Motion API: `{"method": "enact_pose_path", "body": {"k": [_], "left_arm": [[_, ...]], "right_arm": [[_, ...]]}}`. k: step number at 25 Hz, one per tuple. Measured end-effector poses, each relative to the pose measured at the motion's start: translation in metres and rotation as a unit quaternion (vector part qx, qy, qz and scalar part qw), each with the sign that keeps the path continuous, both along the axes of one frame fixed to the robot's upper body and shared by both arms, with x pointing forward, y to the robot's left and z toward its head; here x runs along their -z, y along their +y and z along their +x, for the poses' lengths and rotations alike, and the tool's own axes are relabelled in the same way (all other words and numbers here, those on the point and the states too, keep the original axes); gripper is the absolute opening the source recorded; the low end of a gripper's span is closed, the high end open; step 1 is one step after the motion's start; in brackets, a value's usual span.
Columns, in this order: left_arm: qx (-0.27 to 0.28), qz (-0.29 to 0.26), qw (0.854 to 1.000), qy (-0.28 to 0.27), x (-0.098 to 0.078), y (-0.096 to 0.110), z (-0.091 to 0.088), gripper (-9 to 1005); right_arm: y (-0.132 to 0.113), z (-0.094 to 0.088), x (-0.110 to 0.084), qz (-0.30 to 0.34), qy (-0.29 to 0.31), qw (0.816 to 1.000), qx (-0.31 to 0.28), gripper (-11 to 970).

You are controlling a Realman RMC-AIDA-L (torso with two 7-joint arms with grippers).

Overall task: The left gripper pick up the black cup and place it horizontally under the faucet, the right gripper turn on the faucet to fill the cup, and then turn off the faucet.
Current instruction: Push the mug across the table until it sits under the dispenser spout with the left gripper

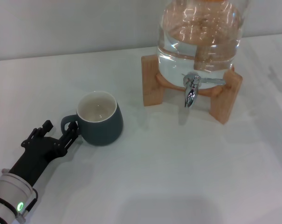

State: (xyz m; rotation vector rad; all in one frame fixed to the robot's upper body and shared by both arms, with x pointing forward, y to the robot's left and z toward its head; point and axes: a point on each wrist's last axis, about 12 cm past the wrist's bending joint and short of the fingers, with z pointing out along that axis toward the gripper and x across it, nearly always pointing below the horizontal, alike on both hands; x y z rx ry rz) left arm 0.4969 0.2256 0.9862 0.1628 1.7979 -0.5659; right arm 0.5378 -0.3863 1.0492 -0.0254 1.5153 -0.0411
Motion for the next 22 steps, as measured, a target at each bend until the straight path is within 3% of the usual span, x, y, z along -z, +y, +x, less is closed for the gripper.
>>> {"method": "enact_pose_path", "body": {"k": [8,18,22], "left_arm": [[-0.001,0.001,1.000,0.001,0.0002,0.0012,0.0004,787],[0.004,0.009,1.000,0.000,-0.0017,0.0000,0.0073,440],[0.003,0.012,1.000,0.005,-0.0007,0.0002,0.0080,362]], "right_arm": [[-0.0001,0.0000,0.0001,0.000,0.000,1.000,0.000,837],[0.0005,-0.0001,-0.0001,0.001,-0.001,1.000,0.000,837],[0.0007,-0.0001,-0.0001,0.002,-0.002,1.000,-0.001,838]]}}
